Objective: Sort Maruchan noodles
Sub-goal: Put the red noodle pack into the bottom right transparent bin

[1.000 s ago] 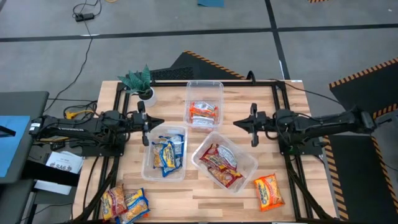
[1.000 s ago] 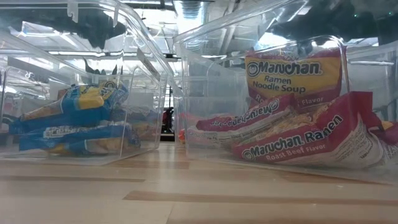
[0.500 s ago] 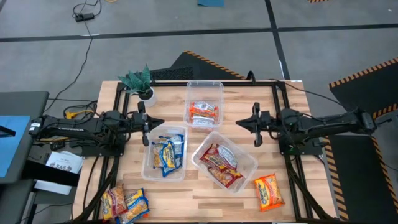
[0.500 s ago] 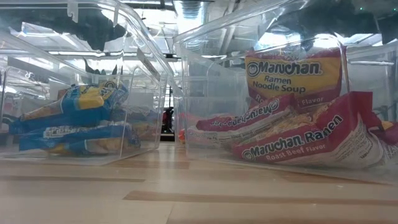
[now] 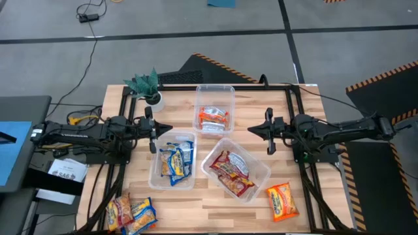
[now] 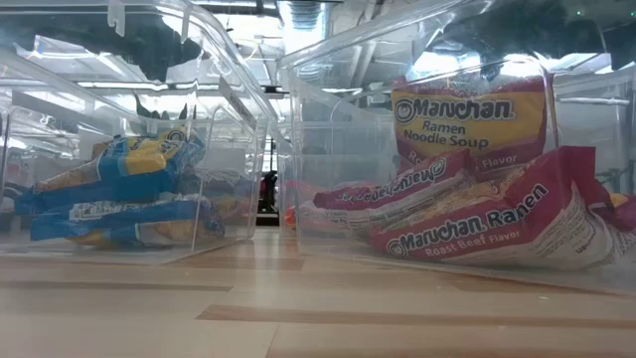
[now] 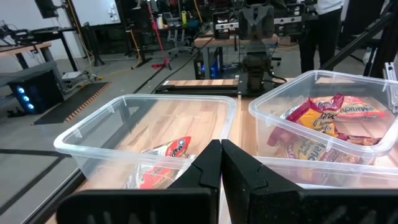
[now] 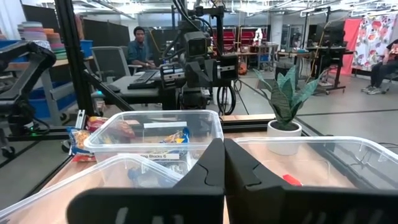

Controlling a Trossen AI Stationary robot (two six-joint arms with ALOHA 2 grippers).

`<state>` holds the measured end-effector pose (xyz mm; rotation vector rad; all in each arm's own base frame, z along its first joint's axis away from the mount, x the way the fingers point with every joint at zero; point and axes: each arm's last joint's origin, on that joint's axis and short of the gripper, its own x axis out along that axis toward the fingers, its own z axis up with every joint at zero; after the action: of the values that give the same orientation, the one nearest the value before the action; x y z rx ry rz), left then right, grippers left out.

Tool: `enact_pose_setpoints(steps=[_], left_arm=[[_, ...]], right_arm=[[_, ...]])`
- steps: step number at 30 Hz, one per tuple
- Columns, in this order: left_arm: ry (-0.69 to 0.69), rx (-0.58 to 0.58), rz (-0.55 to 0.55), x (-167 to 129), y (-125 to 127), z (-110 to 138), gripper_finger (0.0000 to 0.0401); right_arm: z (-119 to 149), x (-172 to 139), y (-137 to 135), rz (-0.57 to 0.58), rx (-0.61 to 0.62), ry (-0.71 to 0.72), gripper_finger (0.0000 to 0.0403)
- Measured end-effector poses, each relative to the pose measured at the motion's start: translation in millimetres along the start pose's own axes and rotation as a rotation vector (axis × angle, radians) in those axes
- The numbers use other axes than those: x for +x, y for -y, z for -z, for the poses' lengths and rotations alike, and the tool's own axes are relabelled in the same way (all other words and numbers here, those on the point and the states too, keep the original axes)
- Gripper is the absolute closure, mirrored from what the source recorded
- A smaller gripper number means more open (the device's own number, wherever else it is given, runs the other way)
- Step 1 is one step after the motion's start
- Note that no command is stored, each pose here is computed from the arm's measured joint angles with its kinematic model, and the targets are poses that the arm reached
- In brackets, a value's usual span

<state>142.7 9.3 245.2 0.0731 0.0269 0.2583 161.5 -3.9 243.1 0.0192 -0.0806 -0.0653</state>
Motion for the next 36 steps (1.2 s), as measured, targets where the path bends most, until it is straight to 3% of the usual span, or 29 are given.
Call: enact_pose_setpoints(steps=[27, 36], left_arm=[[0.015, -0.026, -0.028, 0, -1, -2, 0.0401], [0.052, -0.027, -0.03, -13, -5, -7, 0.0401]], right_arm=[[-5, 0, 2, 0.055, 0.011, 0.049, 0.0391], [-5, 0, 2, 0.055, 0.012, 0.049, 0.0391]])
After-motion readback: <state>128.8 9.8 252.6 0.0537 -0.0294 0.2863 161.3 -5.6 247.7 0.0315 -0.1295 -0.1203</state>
